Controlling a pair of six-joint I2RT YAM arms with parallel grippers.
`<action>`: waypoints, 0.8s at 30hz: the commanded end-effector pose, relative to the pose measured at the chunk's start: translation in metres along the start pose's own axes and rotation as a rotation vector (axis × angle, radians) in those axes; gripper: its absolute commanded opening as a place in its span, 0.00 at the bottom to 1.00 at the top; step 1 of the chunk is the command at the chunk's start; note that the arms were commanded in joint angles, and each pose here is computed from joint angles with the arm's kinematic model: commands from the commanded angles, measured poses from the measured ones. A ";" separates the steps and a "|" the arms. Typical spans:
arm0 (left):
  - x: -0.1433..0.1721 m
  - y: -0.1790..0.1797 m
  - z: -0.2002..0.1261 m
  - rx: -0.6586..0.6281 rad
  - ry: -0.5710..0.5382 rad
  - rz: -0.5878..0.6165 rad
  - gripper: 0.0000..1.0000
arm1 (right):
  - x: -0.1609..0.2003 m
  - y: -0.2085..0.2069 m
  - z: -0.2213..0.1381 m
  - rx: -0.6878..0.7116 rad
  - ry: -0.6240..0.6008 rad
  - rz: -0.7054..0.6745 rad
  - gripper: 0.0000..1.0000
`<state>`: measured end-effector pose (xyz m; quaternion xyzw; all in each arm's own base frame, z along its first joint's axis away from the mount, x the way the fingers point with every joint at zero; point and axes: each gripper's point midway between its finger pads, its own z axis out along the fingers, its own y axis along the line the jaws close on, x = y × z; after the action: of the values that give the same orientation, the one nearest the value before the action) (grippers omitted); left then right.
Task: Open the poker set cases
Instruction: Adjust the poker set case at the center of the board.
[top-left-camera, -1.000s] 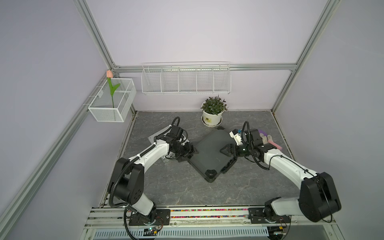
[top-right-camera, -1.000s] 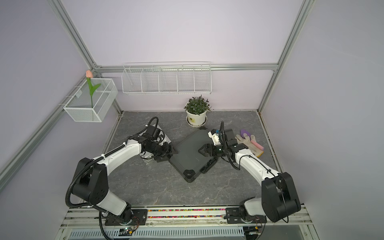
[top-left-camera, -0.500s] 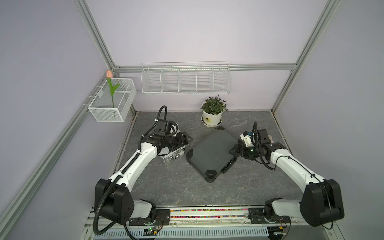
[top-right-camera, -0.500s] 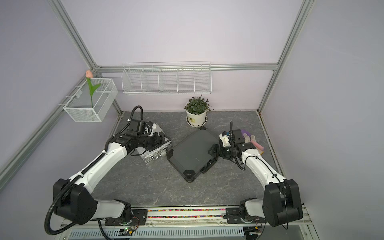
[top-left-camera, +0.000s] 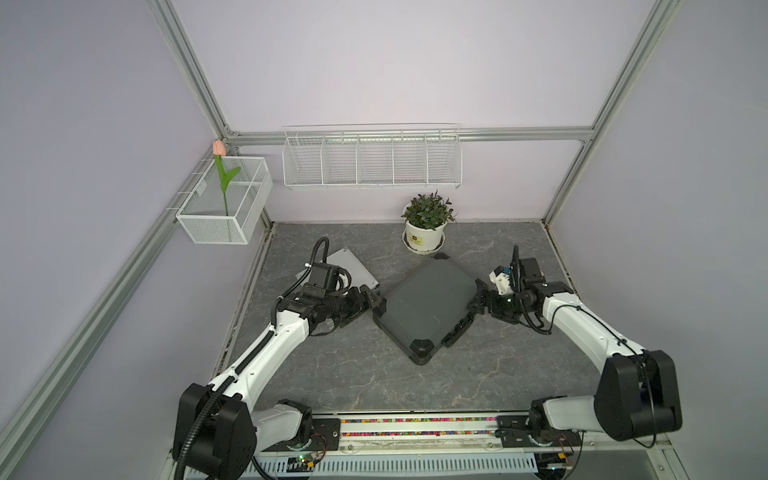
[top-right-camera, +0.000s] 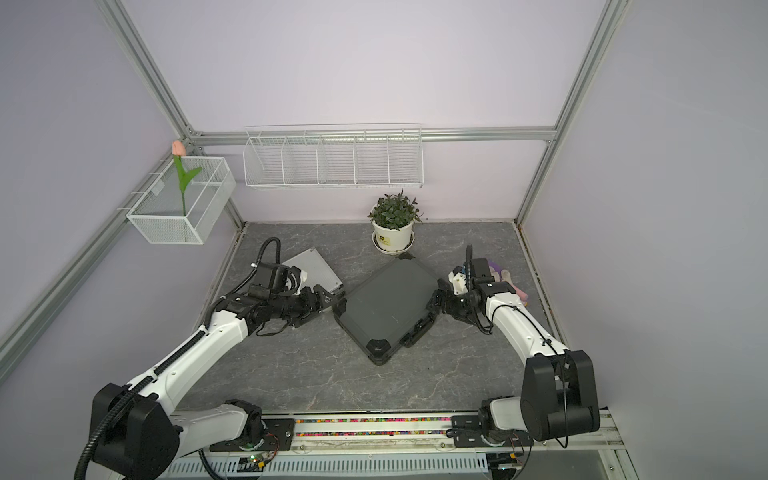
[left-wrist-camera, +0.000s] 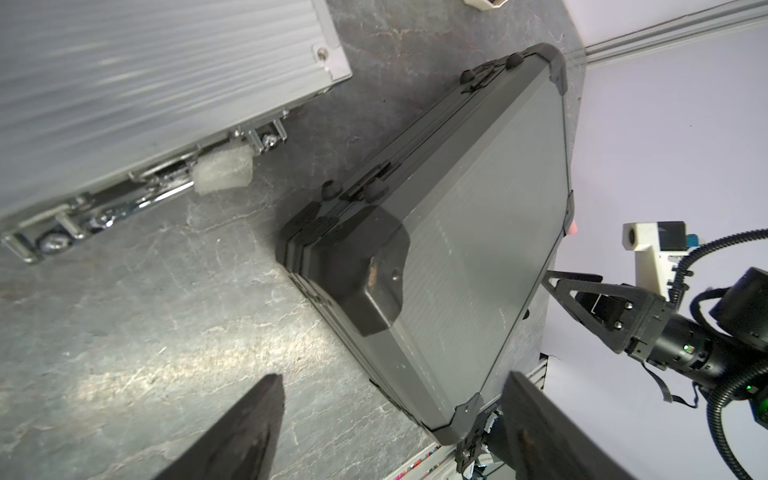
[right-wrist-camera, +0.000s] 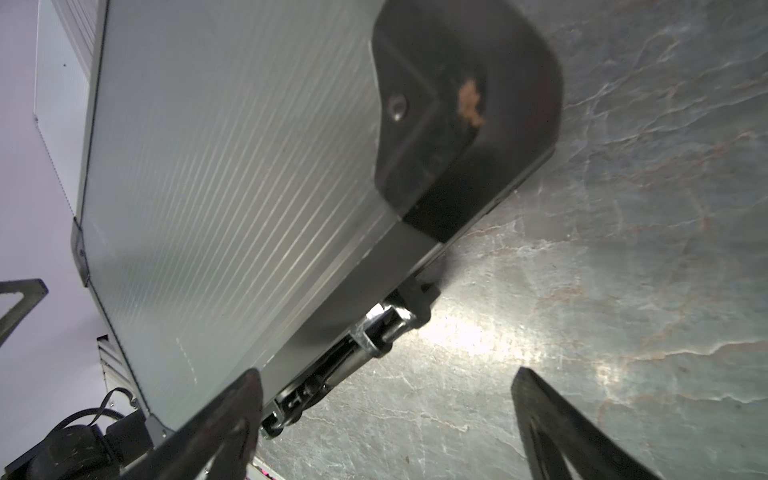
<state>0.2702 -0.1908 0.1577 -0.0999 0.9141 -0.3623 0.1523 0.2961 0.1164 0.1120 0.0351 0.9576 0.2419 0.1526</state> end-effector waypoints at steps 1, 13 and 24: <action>0.002 -0.009 -0.008 0.043 -0.021 -0.013 0.84 | -0.033 0.005 -0.019 0.039 -0.102 -0.051 0.96; 0.030 -0.006 0.002 0.072 0.014 -0.063 0.84 | -0.106 0.020 -0.001 0.061 -0.061 -0.129 0.96; 0.029 -0.020 0.026 0.113 0.084 -0.031 0.85 | -0.102 0.025 0.046 -0.054 0.144 -0.114 0.94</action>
<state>0.2453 -0.2197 0.1340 -0.1054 0.9050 -0.3985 0.1050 0.4248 0.1381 0.1168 -0.0282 0.9625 0.2315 0.1386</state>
